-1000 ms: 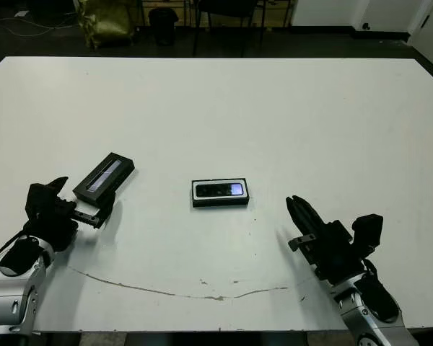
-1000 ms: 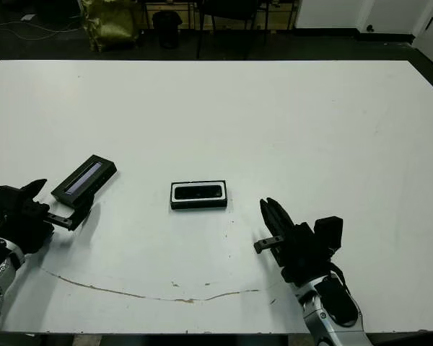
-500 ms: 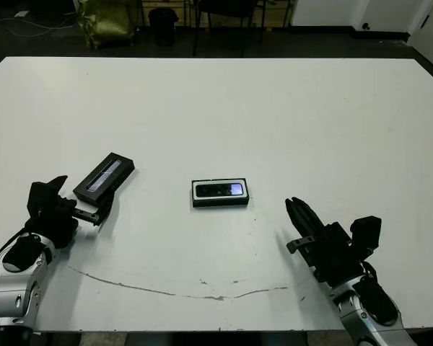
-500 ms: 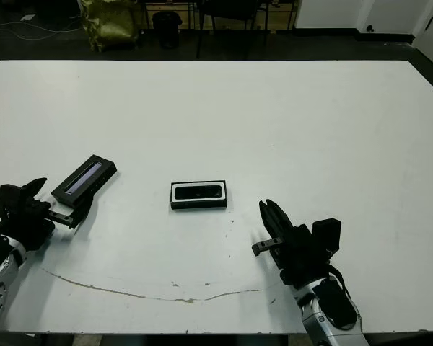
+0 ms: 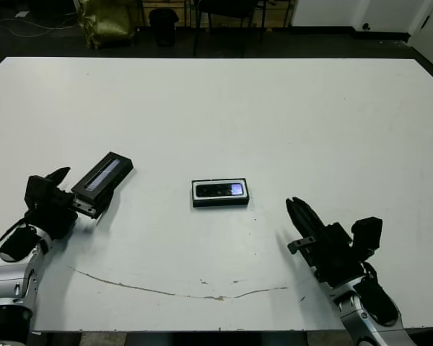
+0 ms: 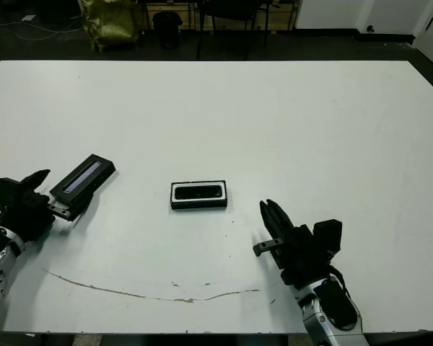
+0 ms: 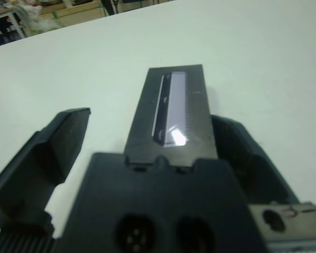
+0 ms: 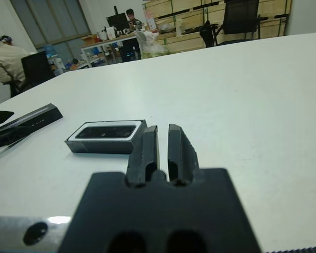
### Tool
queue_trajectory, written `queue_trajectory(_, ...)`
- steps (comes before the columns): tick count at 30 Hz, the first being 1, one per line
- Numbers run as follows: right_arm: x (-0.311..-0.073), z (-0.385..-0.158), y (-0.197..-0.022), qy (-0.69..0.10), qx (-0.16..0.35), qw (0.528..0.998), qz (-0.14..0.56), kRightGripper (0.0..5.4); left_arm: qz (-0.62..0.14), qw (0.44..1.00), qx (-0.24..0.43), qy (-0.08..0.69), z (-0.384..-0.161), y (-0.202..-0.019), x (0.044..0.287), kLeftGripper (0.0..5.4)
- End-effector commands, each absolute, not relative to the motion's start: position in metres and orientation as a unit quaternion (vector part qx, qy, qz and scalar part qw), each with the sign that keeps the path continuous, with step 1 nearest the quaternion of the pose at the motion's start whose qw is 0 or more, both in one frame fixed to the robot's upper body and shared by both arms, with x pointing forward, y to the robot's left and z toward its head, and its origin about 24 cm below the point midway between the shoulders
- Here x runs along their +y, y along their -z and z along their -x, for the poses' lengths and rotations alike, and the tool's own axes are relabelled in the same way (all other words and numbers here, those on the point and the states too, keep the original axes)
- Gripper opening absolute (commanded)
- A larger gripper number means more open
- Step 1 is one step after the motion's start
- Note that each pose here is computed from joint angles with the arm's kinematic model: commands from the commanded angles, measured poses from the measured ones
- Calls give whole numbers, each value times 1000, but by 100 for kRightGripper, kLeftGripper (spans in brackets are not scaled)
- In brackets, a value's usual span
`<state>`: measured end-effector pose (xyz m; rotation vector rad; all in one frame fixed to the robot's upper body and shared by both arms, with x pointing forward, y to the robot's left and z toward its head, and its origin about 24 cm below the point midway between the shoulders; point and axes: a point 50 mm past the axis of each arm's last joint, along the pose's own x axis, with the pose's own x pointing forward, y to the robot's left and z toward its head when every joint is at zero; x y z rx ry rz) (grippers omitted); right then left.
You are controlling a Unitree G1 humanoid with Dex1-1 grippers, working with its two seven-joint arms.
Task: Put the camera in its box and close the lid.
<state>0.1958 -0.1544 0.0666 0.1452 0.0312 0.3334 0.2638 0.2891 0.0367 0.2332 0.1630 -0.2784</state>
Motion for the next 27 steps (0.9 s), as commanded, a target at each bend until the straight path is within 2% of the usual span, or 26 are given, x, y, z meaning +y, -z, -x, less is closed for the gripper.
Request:
queue_trajectory(1,-156,-194,-62,-161,28,984,-64,0,-95,975,137,147,-254,-14,294,538)
queue_trajectory(10,-157,-194,-60,-161,32,984,-71,0,-53,970,152,181,-258,-6,298,538)
queue_trajectory(18,-155,-193,-61,-153,37,985,-76,0,-61,955,176,229,-258,-6,298,538)
queue_trajectory(27,-157,-194,-60,-154,27,985,-75,0,-70,925,241,284,-261,-7,302,529)
